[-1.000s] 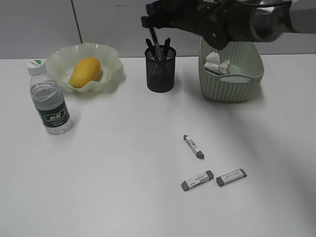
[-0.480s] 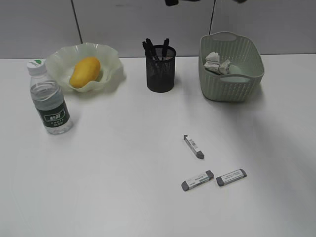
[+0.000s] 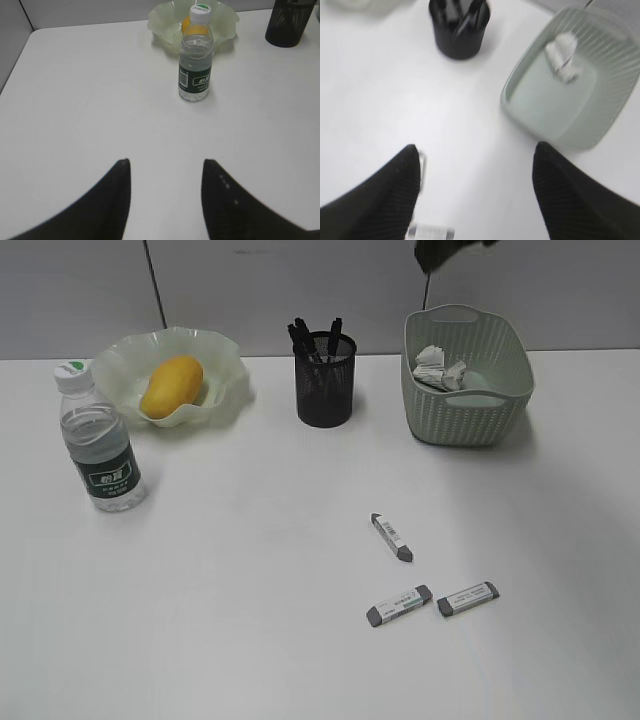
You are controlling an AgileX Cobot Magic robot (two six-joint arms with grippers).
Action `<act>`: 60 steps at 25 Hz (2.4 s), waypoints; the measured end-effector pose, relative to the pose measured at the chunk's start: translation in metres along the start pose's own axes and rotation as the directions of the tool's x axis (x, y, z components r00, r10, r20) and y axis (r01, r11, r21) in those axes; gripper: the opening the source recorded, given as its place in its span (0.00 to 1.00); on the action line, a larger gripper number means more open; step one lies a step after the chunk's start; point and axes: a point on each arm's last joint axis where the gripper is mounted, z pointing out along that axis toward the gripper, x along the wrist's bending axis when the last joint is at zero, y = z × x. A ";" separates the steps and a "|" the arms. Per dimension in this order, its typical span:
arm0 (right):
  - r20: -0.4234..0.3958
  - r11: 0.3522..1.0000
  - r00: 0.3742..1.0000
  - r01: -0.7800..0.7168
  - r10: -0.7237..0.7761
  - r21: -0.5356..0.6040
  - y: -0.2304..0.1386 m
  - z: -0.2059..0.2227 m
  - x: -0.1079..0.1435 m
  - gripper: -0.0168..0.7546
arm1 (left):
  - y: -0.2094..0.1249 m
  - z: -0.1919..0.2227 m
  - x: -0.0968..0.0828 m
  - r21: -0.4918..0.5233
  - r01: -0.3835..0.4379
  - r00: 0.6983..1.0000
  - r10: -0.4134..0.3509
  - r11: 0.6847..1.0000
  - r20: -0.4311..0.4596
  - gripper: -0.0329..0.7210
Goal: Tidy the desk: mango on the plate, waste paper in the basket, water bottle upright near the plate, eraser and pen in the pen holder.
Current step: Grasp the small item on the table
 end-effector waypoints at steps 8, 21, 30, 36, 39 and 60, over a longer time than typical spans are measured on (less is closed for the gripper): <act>-0.074 0.983 0.996 0.052 -0.040 0.176 -0.017 -0.007 0.005 0.74 | 0.000 0.000 0.000 0.002 0.000 1.000 0.000 1.000 -0.001 0.51; 0.088 0.906 0.955 -0.297 0.284 0.301 -0.138 -0.042 -0.066 0.74 | 0.016 0.032 -0.002 0.202 0.010 0.999 -0.018 0.979 0.039 0.51; 0.107 0.927 0.947 -0.320 0.304 0.198 -0.215 -0.078 -0.030 0.74 | 0.039 0.066 -0.020 0.312 -0.088 0.966 0.005 0.946 0.258 0.51; 0.119 0.942 0.945 -0.317 0.304 0.113 -0.259 -0.093 -0.007 0.74 | 0.079 0.121 -0.046 0.402 -0.162 0.946 0.026 0.901 0.323 0.51; 0.128 0.949 0.945 -0.310 0.301 0.055 -0.273 -0.102 0.002 0.74 | 0.103 0.156 -0.072 0.443 -0.205 0.925 0.025 0.873 0.379 0.51; 0.151 0.946 0.937 -0.297 0.315 -0.127 -0.312 -0.124 0.023 0.74 | 0.106 0.272 -0.321 0.459 -0.550 0.718 0.113 0.698 0.687 0.51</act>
